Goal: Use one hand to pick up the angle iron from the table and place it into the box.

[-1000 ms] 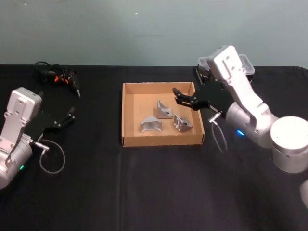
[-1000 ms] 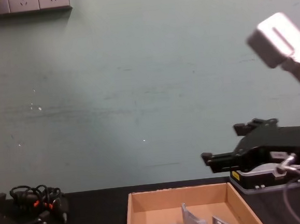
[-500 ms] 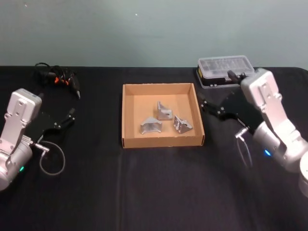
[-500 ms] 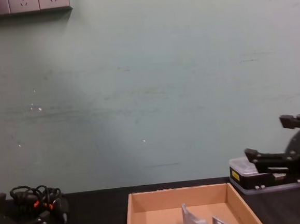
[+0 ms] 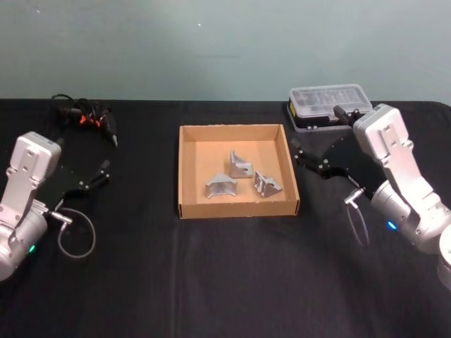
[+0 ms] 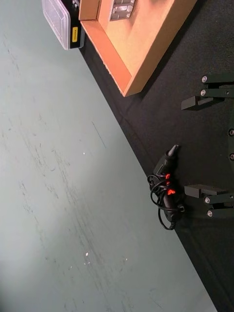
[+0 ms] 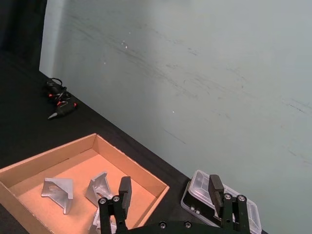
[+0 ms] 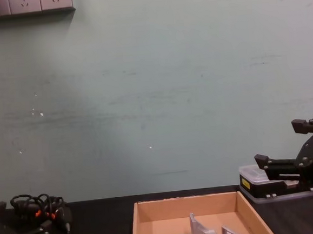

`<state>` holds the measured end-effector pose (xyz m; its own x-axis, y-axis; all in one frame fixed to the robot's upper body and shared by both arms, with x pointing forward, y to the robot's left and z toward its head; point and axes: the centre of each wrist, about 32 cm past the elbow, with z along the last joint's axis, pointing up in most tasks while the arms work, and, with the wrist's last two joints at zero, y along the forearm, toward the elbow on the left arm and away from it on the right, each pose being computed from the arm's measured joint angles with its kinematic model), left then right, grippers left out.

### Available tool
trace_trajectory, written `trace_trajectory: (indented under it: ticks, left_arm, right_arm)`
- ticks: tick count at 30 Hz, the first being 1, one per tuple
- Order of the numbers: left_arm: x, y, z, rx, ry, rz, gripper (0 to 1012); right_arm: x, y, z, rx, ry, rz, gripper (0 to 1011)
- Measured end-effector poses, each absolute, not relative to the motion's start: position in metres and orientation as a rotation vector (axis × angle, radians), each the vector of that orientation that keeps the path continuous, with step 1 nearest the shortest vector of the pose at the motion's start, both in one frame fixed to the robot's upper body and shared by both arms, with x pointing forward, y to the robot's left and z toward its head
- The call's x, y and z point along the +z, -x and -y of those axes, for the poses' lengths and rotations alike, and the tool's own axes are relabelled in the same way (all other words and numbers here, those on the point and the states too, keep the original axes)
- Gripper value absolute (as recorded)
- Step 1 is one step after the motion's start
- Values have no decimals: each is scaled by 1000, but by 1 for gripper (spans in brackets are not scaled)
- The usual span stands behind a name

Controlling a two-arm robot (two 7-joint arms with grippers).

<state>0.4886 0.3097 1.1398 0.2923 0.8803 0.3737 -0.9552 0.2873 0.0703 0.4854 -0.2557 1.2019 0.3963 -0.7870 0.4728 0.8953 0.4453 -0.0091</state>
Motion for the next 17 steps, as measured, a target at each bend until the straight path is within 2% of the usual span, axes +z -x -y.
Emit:
trace_trajectory:
  ticks: [17]
  left_arm:
    - [1140, -489, -310, 1248, -304, 285, 1000]
  right_arm:
    - [1203, -486, 255, -1082, 282, 433, 1003]
